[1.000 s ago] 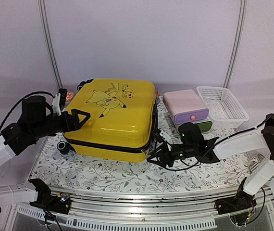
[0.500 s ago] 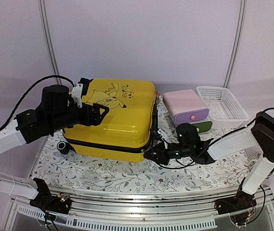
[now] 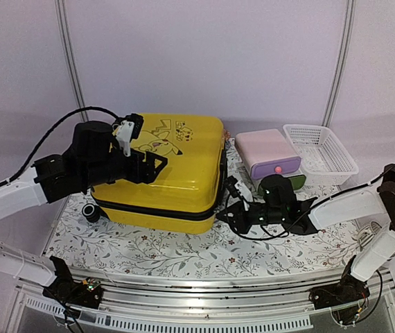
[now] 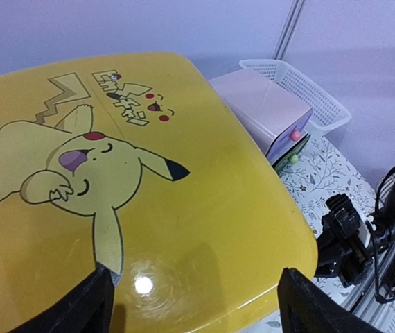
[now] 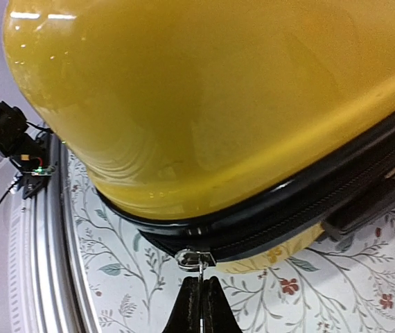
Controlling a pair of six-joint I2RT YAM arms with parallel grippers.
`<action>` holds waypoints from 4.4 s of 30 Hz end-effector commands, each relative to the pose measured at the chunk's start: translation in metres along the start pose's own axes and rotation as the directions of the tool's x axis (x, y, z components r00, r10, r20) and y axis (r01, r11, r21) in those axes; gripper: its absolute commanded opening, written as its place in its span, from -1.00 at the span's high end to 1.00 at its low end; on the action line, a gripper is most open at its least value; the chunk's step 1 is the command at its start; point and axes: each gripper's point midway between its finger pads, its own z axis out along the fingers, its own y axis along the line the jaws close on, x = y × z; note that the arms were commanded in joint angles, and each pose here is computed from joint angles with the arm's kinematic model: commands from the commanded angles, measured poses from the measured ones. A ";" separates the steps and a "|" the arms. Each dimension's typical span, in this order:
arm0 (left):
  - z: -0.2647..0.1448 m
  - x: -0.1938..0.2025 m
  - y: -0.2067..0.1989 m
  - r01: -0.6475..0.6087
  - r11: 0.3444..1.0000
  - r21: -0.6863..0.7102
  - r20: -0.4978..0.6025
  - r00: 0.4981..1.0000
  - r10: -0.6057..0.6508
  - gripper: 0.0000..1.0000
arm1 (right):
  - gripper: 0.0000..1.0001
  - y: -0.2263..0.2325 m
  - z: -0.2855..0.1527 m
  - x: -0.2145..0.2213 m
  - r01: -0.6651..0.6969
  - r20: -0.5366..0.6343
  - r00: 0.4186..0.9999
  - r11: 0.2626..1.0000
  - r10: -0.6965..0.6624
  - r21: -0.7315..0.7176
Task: Open, take out, and arrange the luggage
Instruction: Unzip the zipper of the luggage, then adjust the luggage at the center of the board.
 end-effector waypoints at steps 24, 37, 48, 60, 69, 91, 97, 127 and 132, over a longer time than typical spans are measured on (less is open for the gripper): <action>0.057 0.006 -0.057 -0.198 0.973 -0.122 -0.150 0.972 0.179 -0.71 | 0.81 -0.201 -0.003 -0.092 -0.093 0.092 0.995 0.813 0.049 0.575; -0.028 0.019 -0.043 0.216 0.976 -0.018 -0.141 0.966 -0.216 -0.75 | 0.13 -0.142 -0.037 -0.168 0.043 0.136 0.985 0.907 -0.109 0.418; -0.087 0.086 0.061 0.570 0.785 -0.244 -0.093 0.792 -0.604 -0.67 | -0.19 -0.182 -0.029 -0.228 -0.097 0.216 0.975 0.975 0.053 0.197; -0.092 0.113 0.114 0.646 0.707 -0.286 -0.021 0.734 -0.679 -0.63 | -0.98 -0.253 0.011 -0.240 -0.327 0.284 0.906 0.945 0.314 -0.001; -0.080 0.119 0.145 0.697 0.678 -0.234 -0.013 0.695 -0.719 -0.63 | -0.98 -0.252 0.035 -0.247 -0.328 0.318 0.869 0.922 0.380 -0.207; -0.070 0.105 0.230 0.698 0.683 -0.217 0.080 0.710 -0.700 -0.60 | -0.87 -0.142 0.059 -0.225 -0.196 0.048 0.968 0.863 0.246 -0.465; -0.054 0.085 0.264 0.688 0.696 -0.203 0.098 0.722 -0.685 -0.59 | -0.86 -0.086 0.050 -0.221 -0.110 0.035 0.990 0.890 0.140 -0.443; -0.068 0.019 0.198 0.467 0.855 -0.224 0.199 0.881 -0.429 -0.54 | -0.88 -0.028 -0.020 -0.180 0.052 0.111 0.992 0.998 -0.055 0.034; -0.066 0.004 0.107 0.307 0.952 -0.001 0.103 0.947 -0.305 -0.46 | -0.96 -0.049 -0.030 -0.172 -0.001 0.135 0.991 0.993 -0.015 0.114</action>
